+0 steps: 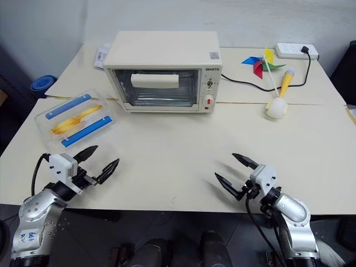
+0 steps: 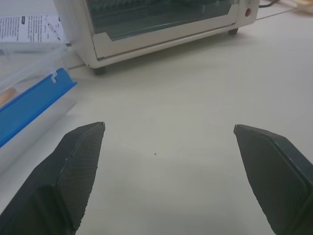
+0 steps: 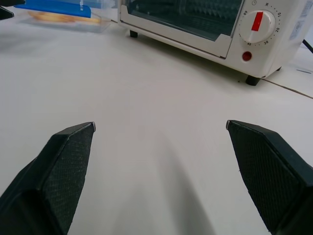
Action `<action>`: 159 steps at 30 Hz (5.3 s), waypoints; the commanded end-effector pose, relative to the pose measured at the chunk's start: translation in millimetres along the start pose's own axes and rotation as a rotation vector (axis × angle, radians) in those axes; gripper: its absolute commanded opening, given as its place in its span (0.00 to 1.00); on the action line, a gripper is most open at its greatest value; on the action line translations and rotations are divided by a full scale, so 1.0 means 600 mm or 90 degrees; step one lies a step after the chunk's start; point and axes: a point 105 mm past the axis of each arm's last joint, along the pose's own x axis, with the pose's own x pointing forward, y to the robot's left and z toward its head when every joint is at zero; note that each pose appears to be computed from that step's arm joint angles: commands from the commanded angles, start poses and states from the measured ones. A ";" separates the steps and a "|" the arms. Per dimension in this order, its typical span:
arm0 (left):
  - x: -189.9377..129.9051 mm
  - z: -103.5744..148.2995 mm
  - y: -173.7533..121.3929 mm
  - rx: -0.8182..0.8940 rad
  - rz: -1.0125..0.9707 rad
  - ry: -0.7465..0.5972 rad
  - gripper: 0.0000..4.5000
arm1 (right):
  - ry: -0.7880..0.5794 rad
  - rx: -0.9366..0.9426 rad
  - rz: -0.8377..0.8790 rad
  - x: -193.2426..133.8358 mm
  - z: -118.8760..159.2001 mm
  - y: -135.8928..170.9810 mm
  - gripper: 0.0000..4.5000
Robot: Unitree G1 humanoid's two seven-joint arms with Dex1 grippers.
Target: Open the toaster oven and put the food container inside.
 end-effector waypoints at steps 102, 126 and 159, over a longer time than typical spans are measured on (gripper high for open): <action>-0.050 0.049 0.280 -0.336 0.482 0.208 1.00 | -0.254 -0.067 0.285 0.140 0.148 0.025 1.00; -0.022 0.023 0.309 -0.335 0.525 0.278 0.01 | -0.263 -0.059 0.216 0.152 0.154 0.020 1.00; 0.122 0.148 0.096 -0.224 0.110 0.311 0.01 | -0.205 -0.068 0.150 0.103 0.136 0.004 1.00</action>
